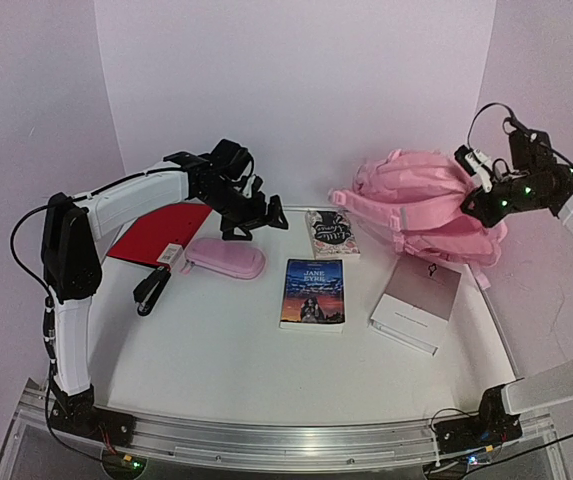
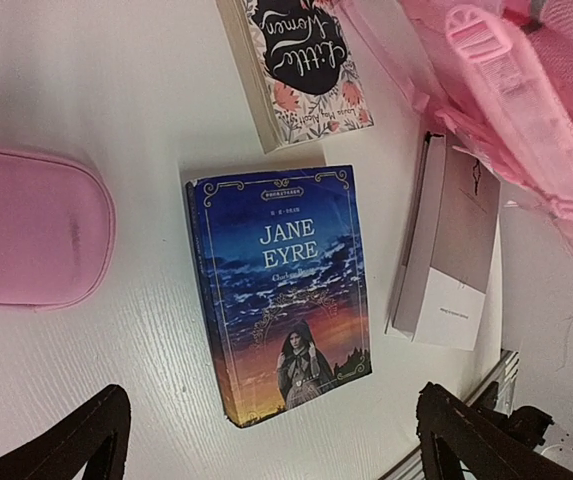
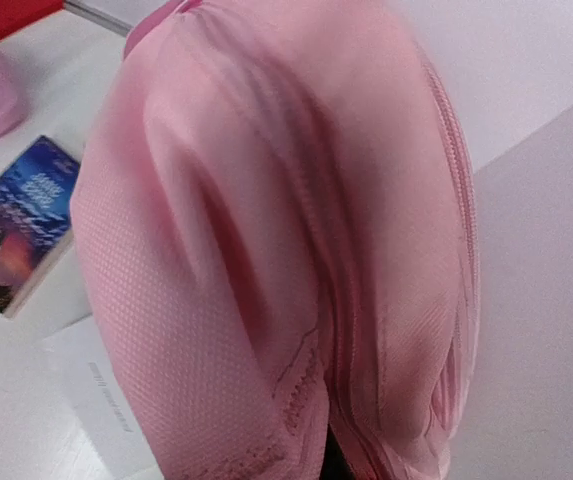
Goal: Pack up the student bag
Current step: Place the student bag at the center of the board.
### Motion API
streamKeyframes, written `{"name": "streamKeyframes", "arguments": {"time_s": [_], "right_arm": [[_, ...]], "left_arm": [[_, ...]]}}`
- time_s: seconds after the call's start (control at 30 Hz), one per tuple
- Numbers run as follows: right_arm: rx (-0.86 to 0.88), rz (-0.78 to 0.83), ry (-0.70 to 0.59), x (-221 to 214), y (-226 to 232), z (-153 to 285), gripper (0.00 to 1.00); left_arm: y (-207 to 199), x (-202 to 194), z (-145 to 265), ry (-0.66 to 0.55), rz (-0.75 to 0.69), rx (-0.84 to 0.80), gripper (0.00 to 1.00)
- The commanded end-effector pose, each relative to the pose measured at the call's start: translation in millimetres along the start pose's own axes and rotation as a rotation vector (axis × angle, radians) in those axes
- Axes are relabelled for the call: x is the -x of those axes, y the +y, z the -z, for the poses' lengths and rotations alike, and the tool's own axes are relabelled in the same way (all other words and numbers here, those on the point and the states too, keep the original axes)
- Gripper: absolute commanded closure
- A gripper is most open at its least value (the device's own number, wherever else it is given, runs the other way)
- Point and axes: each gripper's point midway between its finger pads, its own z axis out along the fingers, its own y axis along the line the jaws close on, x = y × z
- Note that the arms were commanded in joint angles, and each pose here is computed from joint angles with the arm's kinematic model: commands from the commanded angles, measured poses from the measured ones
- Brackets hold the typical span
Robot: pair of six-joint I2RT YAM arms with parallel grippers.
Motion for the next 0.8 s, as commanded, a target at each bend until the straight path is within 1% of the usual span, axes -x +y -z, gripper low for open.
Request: {"name": "streamKeyframes", "arguments": {"time_s": [0.0, 0.1, 0.17, 0.23, 0.3, 0.4, 0.43, 0.47, 0.5, 0.53, 0.57, 0.6, 0.7, 0.77], "right_arm": [[0.47, -0.261, 0.086, -30, 96, -36, 1.0], [0.568, -0.295, 0.193, -64, 126, -64, 1.0], [0.592, -0.306, 0.228, -75, 135, -83, 1.0], [0.598, -0.324, 0.221, -72, 137, -101, 1.0], [0.605, -0.349, 0.186, -57, 138, -111, 1.0], [0.654, -0.308, 0.157, -40, 155, -121, 0.99], [0.674, -0.295, 0.152, -33, 159, -120, 0.9], [0.684, -0.292, 0.159, -29, 158, -118, 0.74], [0.67, -0.27, 0.167, -28, 153, -115, 0.54], [0.646, -0.248, 0.181, -28, 146, -109, 0.29], [0.605, -0.245, 0.179, -26, 132, -104, 0.09], [0.564, -0.266, 0.167, -24, 114, -98, 0.03], [0.443, -0.383, 0.154, -27, 52, -89, 0.02], [0.359, -0.469, 0.198, -44, 13, -95, 0.02]], "left_arm": [[-13, 18, 35, -0.078, -0.012, -0.025, 0.0], [-11, 16, 39, -0.076, -0.005, -0.019, 0.0], [-9, 10, 38, -0.062, -0.002, -0.02, 0.0], [-5, 3, 37, -0.044, 0.004, -0.019, 0.0], [-1, -5, 34, -0.026, 0.009, -0.022, 0.0], [5, -14, 29, -0.014, 0.018, -0.024, 0.0], [6, -15, 28, -0.006, 0.016, -0.022, 0.0], [7, -17, 27, 0.001, 0.013, -0.017, 0.0], [7, -17, 27, 0.007, 0.011, -0.012, 0.0], [8, -18, 27, 0.012, 0.008, -0.01, 0.0], [8, -18, 27, 0.015, 0.007, -0.009, 0.0], [7, -18, 27, 0.016, 0.006, -0.011, 0.0], [4, -17, 26, 0.016, 0.004, -0.025, 0.0], [4, -17, 25, 0.02, 0.005, -0.03, 0.0]]}}
